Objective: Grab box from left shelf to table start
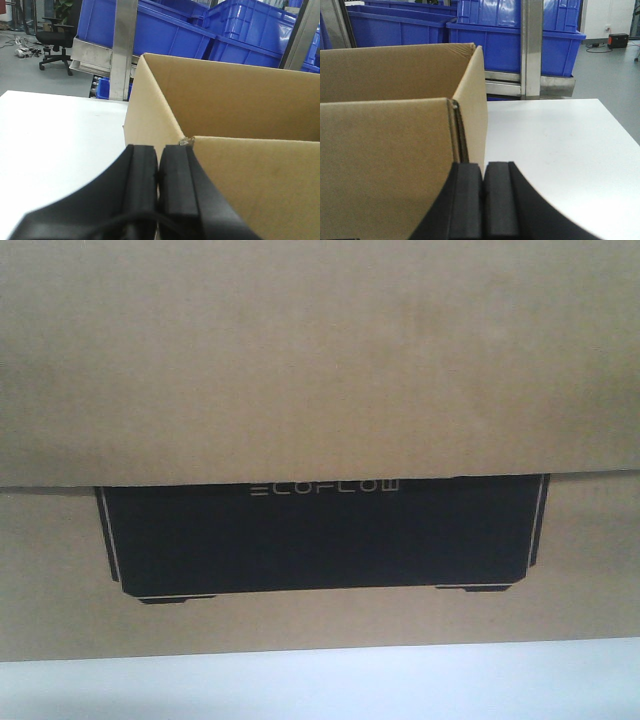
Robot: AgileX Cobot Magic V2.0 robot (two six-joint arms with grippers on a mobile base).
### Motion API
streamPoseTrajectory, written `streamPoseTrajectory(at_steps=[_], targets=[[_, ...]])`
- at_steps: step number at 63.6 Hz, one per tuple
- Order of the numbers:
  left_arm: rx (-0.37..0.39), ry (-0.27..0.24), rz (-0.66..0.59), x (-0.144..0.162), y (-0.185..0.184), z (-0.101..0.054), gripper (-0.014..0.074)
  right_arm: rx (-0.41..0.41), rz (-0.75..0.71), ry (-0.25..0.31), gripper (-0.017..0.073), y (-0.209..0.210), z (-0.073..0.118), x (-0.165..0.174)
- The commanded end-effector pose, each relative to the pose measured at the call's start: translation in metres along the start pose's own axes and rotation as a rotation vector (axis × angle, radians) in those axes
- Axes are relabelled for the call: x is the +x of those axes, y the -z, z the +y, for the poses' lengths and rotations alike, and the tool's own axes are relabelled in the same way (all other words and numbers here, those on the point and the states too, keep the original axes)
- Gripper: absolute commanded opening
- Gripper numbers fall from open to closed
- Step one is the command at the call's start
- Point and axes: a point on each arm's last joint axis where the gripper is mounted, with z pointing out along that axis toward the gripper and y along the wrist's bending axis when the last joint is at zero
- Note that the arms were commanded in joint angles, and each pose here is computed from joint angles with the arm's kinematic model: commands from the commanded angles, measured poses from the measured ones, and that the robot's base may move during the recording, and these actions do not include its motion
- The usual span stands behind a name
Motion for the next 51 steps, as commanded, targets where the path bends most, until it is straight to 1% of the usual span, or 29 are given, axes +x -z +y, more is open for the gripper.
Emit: streamPoseTrajectory(at_steps=[1, 7, 14, 22, 31, 39, 51], targets=[[0.027, 0.002, -0.114, -0.017, 0.001, -0.003, -0.0006, 0.026, -0.134, 0.006, 0.0057, 0.002, -0.001, -0.013], [0.027, 0.002, -0.114, -0.017, 0.001, -0.003, -0.0006, 0.058, -0.135, 0.008, 0.0057, 0.005, -0.005, 0.004], [0.027, 0.002, -0.114, -0.017, 0.001, -0.003, -0.0006, 0.061, -0.132, 0.008, 0.0057, 0.009, -0.008, 0.026], [0.027, 0.002, -0.114, -0.017, 0.001, -0.003, -0.0006, 0.065, -0.115, 0.012, 0.0057, 0.005, -0.010, 0.040], [0.027, 0.002, -0.113, -0.017, 0.001, -0.003, -0.0006, 0.066, -0.152, 0.048, 0.0057, 0.005, -0.011, 0.043], [0.027, 0.002, -0.113, -0.017, 0.001, -0.003, -0.0006, 0.067, -0.146, 0.072, 0.0057, 0.005, -0.011, 0.043], [0.027, 0.002, -0.113, -0.017, 0.001, -0.003, -0.0006, 0.067, -0.143, 0.074, 0.0057, 0.005, -0.011, 0.043]])
